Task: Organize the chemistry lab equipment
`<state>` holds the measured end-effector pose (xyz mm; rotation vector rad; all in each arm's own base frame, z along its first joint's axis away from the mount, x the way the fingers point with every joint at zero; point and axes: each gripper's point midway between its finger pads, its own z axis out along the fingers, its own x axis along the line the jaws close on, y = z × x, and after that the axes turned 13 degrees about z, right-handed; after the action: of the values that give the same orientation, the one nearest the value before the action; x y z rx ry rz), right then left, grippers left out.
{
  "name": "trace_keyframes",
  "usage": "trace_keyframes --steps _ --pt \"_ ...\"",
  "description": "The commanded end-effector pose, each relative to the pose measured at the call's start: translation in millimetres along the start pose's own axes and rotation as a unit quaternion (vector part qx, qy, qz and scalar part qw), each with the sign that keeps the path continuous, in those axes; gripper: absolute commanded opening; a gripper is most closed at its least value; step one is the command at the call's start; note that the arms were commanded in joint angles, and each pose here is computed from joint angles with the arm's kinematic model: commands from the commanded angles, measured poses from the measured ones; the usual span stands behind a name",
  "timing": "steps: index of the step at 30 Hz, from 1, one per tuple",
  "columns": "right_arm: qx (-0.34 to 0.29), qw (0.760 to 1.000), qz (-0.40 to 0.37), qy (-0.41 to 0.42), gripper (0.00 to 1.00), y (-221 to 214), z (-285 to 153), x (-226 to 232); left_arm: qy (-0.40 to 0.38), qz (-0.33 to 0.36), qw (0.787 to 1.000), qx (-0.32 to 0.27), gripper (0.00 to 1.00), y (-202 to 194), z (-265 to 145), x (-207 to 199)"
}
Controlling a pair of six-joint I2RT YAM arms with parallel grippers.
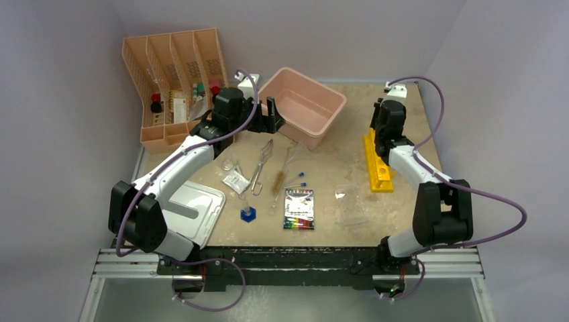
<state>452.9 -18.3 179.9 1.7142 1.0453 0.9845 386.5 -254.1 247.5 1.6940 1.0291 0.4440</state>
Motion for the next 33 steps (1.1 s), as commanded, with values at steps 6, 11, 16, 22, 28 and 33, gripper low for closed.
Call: trace_keyframes --steps 6,11,16,22,28,33 --pt "0.036 0.999 0.027 -0.025 0.3 -2.7 7.9 -1.9 0.002 0.017 1.0 -0.021 0.81 12.3 -5.9 -0.2" --pt "0.035 0.998 0.032 -0.04 0.46 5.3 6.5 -4.3 0.005 0.017 1.0 -0.023 0.81 14.2 -6.4 0.6" --pt "0.023 0.998 0.045 -0.024 0.65 42.3 -12.3 4.3 0.02 0.017 0.999 -0.027 0.83 17.9 -9.1 4.7" --pt "0.026 0.998 0.058 -0.013 0.73 82.4 -45.4 9.8 0.056 0.012 0.997 -0.044 0.89 26.2 -15.7 15.7" --pt "0.061 0.995 0.05 0.06 0.67 87.5 -82.0 45.2 0.082 0.01 0.995 -0.048 0.91 24.0 -21.6 23.9" --pt "0.123 0.984 0.043 0.125 0.64 36.0 -118.3 103.8 0.111 -0.005 0.993 -0.047 0.86 20.6 -25.6 33.0"
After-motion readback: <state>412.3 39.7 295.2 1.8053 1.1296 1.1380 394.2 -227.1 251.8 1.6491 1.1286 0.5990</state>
